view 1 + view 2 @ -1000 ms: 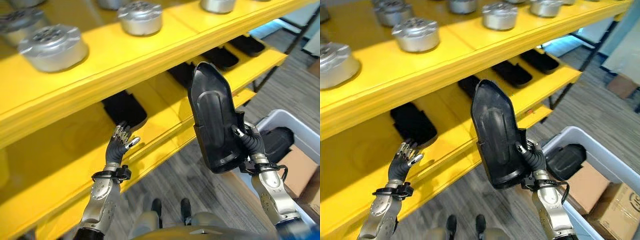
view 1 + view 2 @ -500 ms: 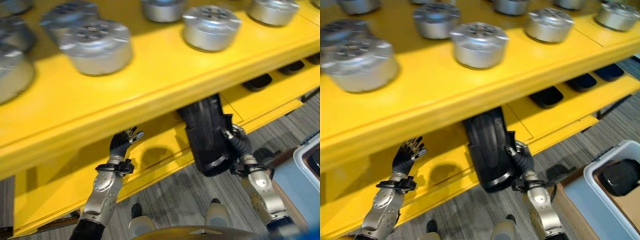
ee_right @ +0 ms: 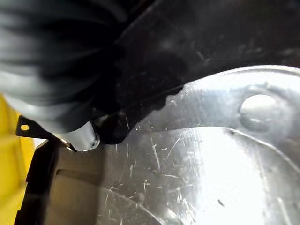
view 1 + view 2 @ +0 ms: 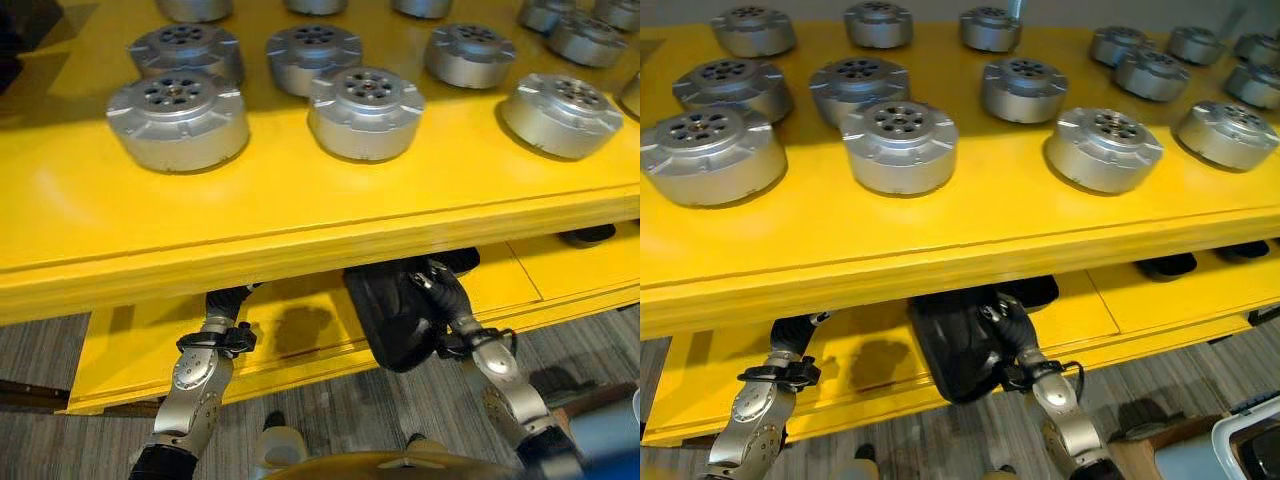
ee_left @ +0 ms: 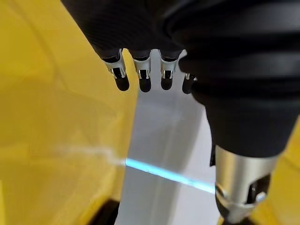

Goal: Move parts from the plastic box to the shelf.

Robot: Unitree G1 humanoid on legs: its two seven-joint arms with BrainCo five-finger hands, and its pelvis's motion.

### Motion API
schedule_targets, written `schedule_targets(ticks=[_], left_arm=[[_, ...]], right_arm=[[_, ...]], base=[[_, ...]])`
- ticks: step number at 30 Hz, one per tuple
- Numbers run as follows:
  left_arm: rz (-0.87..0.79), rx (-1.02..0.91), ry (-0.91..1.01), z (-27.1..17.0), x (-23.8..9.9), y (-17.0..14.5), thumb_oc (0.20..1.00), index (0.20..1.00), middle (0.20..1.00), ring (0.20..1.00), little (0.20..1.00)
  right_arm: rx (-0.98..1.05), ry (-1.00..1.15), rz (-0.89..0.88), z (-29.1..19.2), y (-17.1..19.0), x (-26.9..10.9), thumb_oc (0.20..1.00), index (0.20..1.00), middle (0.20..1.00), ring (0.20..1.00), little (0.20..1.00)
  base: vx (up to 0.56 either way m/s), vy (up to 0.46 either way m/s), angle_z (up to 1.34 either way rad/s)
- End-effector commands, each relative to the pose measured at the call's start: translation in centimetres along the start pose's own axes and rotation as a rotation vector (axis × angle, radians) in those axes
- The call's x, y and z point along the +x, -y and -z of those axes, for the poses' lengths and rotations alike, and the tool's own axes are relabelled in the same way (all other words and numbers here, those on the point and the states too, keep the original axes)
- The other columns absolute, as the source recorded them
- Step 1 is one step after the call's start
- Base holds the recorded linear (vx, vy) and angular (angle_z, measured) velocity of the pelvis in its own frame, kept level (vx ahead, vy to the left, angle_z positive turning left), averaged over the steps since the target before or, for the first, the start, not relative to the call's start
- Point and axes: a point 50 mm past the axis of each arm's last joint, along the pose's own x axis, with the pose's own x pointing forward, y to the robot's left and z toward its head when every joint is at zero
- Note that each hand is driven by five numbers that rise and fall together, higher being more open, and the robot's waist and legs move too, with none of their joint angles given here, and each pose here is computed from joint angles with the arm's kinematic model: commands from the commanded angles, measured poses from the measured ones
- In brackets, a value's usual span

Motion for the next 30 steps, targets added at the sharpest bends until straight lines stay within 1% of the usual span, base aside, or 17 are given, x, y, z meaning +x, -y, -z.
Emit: schedule_targets(ticks=[1,2,3,4,8,10,14,19,23,24,25,30], left_arm=[[-0.043,0.026,0.164,-3.2,0.5,-0.7,1.0,1.0,1.0,1.0,1.0],[-0.071,0.042,0.169,-3.3,0.5,-1.2,1.0,1.0,1.0,1.0,1.0],[-0.072,0.042,0.17,-3.3,0.5,-1.3,1.0,1.0,1.0,1.0,1.0],[-0.107,0.052,0.178,-3.5,0.5,-1.8,1.0,1.0,1.0,1.0,1.0],[-0.137,0.055,0.176,-3.5,0.5,-2.3,1.0,1.0,1.0,1.0,1.0],[-0.153,0.062,0.19,-4.0,0.6,-2.6,1.0,1.0,1.0,1.0,1.0],[-0.147,0.059,0.175,-3.8,0.7,-2.6,1.0,1.0,1.0,1.0,1.0],[-0.11,0.049,0.16,-3.7,1.0,-2.0,1.0,1.0,1.0,1.0,1.0],[-0.055,0.044,0.135,-3.4,1.1,-1.2,1.0,1.0,1.0,1.0,1.0],[-0.03,0.033,0.13,-3.4,1.1,-0.8,1.0,1.0,1.0,1.0,1.0],[-0.029,0.033,0.131,-3.4,1.2,-0.8,1.0,1.0,1.0,1.0,1.0],[0.015,0.026,0.118,-3.3,1.2,-0.1,1.0,1.0,1.0,1.0,1.0]], right_arm=[[-0.009,0.187,-0.099,-4.1,-1.1,1.4,0.2,0.2,0.2,0.2,0.2],[-0.013,0.212,-0.146,-4.8,-2.2,2.2,0.2,0.2,0.2,0.2,0.2],[-0.013,0.213,-0.147,-4.9,-2.2,2.3,0.2,0.2,0.2,0.2,0.2],[-0.006,0.246,-0.199,-5.8,-3.6,3.2,0.2,0.2,0.2,0.2,0.2],[-0.003,0.298,-0.271,-7.4,-6.0,4.7,0.2,0.2,0.2,0.2,0.2],[0.004,0.338,-0.279,-8.7,-7.2,6.0,0.2,0.2,0.2,0.2,0.2],[0.036,0.353,-0.243,-9.4,-8.0,7.4,0.2,0.2,0.2,0.2,0.2],[0.04,0.349,-0.152,-10.1,-8.0,9.4,0.2,0.2,0.2,0.2,0.2],[0.037,0.312,-0.051,-10.0,-7.0,10.8,0.2,0.2,0.2,0.2,0.2],[0.051,0.288,0.005,-9.8,-6.4,11.5,0.2,0.2,0.2,0.2,0.2],[0.052,0.289,0.006,-9.9,-6.4,11.5,0.2,0.2,0.2,0.2,0.2],[0.069,0.211,0.13,-8.8,-4.5,12.5,0.2,0.2,0.2,0.2,0.2]], base=[[0.03,-0.011,0.24],[0.03,-0.011,0.26],[0.04,-0.027,0.26],[0.03,-0.018,0.26],[0.03,-0.024,0.28],[0.02,-0.027,0.26],[0.03,-0.021,0.25],[0.01,-0.023,0.17],[0.01,-0.003,0.12],[0.0,0.0,0.06],[0.0,0.0,0.08],[0.0,0.008,0.06]])
